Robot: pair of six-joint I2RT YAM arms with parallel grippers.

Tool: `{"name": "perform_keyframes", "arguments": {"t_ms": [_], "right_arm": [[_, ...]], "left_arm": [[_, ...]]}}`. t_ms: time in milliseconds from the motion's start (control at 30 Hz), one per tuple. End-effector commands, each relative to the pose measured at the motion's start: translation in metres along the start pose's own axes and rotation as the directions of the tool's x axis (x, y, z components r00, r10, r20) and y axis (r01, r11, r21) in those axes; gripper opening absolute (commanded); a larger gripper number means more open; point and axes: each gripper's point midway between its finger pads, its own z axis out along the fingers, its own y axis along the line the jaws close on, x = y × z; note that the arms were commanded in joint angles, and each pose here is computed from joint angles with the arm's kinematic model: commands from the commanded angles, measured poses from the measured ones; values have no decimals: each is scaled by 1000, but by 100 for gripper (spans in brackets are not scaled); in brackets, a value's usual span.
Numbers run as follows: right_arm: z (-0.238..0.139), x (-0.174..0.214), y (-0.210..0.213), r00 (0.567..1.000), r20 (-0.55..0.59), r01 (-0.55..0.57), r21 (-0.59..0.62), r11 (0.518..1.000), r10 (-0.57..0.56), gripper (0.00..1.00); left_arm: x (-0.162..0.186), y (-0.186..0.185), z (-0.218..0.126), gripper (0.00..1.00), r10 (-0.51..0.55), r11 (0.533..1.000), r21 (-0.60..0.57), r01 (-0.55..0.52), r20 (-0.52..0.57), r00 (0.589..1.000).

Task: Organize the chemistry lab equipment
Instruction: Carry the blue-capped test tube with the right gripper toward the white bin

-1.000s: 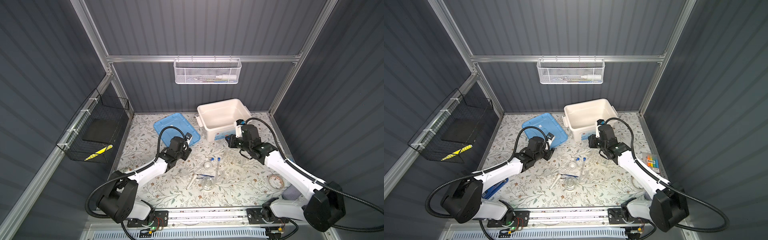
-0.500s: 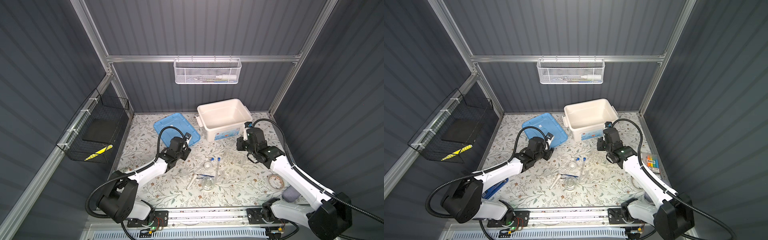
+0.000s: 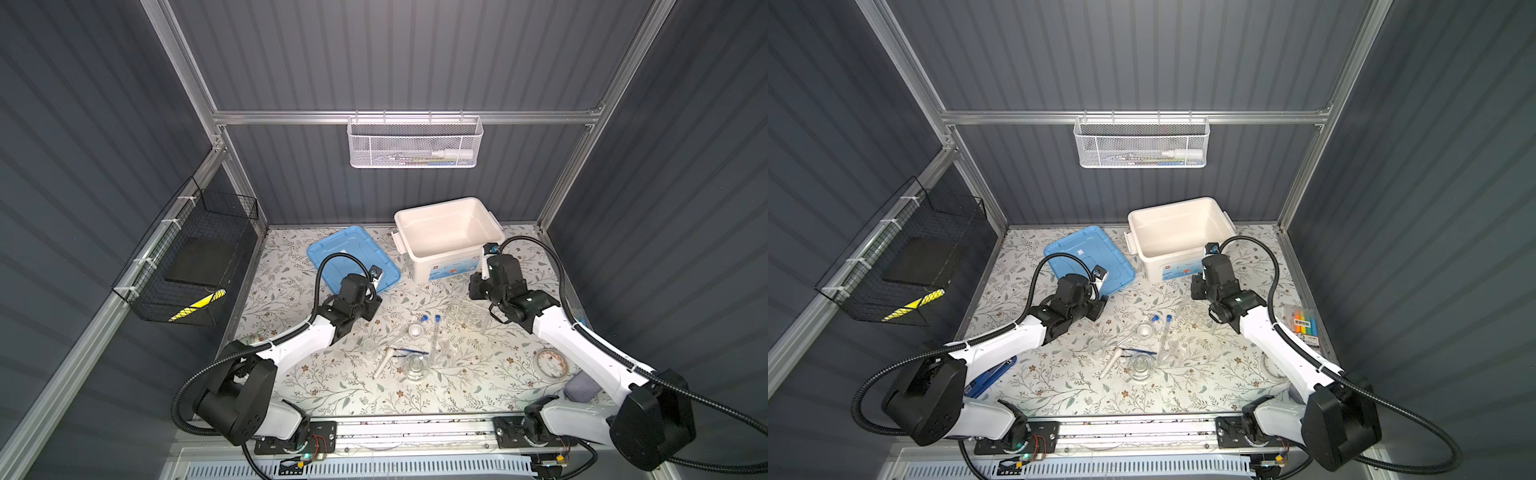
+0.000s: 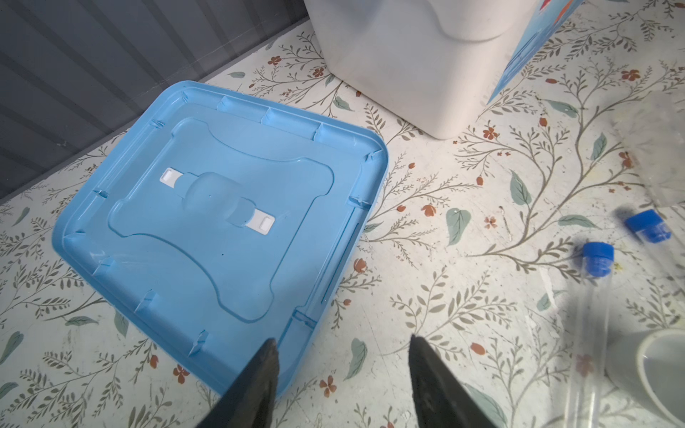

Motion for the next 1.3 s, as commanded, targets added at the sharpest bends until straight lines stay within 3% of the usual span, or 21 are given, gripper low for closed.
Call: {"name": "perform_keyframes", "arguments": {"t_ms": [0, 733, 1267], "right_arm": [[3, -2, 1, 1000, 11, 26, 5, 1000, -26, 6], [19, 9, 14, 983, -47, 177, -8, 984, -177, 12], [26, 13, 26, 978, -81, 189, -45, 981, -193, 18]], "left_arm": [[11, -5, 3, 58, -2, 1000, 16, 2, -35, 999], [12, -7, 2, 57, 6, 1000, 27, -5, -38, 999], [13, -10, 2, 57, 10, 999, 38, -8, -43, 999]]}}
